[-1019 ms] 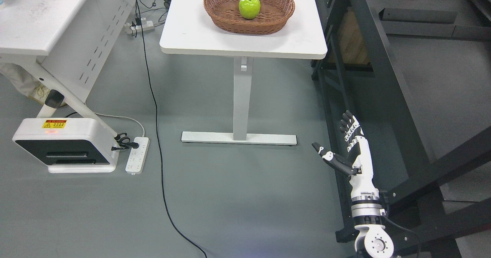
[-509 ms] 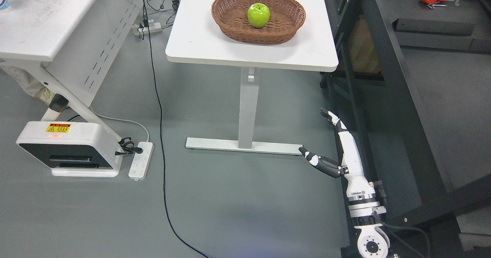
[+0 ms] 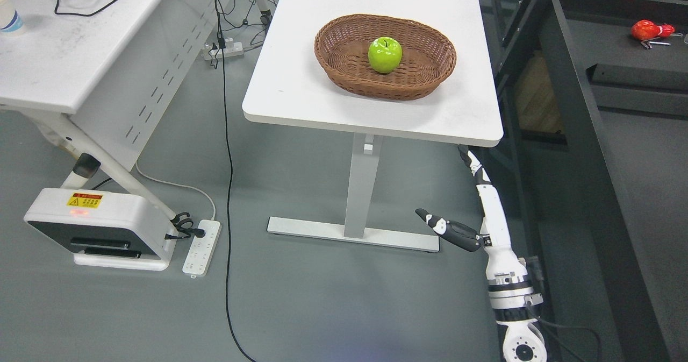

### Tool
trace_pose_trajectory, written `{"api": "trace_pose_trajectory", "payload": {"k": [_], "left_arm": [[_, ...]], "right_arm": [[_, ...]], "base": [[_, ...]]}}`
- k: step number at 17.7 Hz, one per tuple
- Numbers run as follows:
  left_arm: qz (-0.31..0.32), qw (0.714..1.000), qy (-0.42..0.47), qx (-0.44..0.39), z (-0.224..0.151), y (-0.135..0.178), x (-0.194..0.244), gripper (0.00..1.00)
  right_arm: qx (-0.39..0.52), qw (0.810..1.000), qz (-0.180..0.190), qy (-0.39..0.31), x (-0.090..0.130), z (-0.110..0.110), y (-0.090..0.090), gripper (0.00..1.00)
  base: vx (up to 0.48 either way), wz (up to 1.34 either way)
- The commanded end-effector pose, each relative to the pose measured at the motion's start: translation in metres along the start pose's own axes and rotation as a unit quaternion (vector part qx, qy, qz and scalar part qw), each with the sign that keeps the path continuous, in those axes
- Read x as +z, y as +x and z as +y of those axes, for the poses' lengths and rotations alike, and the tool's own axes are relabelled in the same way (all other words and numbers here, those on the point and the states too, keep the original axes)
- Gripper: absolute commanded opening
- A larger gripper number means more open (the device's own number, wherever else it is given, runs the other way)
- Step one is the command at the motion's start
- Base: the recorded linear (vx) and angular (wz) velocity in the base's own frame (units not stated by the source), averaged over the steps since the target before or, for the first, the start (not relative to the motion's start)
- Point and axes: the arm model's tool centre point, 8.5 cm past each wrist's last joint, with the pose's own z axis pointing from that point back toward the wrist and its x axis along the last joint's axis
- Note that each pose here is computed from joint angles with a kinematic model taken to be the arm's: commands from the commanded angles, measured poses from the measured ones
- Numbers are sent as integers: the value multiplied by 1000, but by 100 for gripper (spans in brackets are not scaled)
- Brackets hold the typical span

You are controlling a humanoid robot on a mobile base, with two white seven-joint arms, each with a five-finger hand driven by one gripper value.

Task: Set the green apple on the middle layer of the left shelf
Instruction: 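Drive toward the white table while raising the right hand toward the basket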

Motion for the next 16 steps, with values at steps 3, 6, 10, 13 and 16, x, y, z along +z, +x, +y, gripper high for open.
{"api": "trace_pose_trajectory", "payload": {"k": [3, 6, 10, 13, 16], "left_arm": [[-1, 1000, 9, -2, 11, 1, 1, 100], [0, 1000, 9, -1, 11, 1, 1, 100], [-1, 1000, 9, -2, 11, 1, 1, 100], [-1, 1000, 9, -2, 11, 1, 1, 100], [0, 1000, 9, -1, 11, 1, 1, 100]], "right_arm": [[16, 998, 66, -1, -10, -9, -10, 100], [19, 998, 58, -3, -16, -11, -7, 100], [21, 999, 32, 28, -18, 8, 4, 100], [28, 999, 30, 34, -22, 12, 6, 100], [55, 998, 8, 30, -46, 5, 16, 100]], "base": [[285, -57], [322, -53], [288, 58], [256, 73], [219, 11]]}}
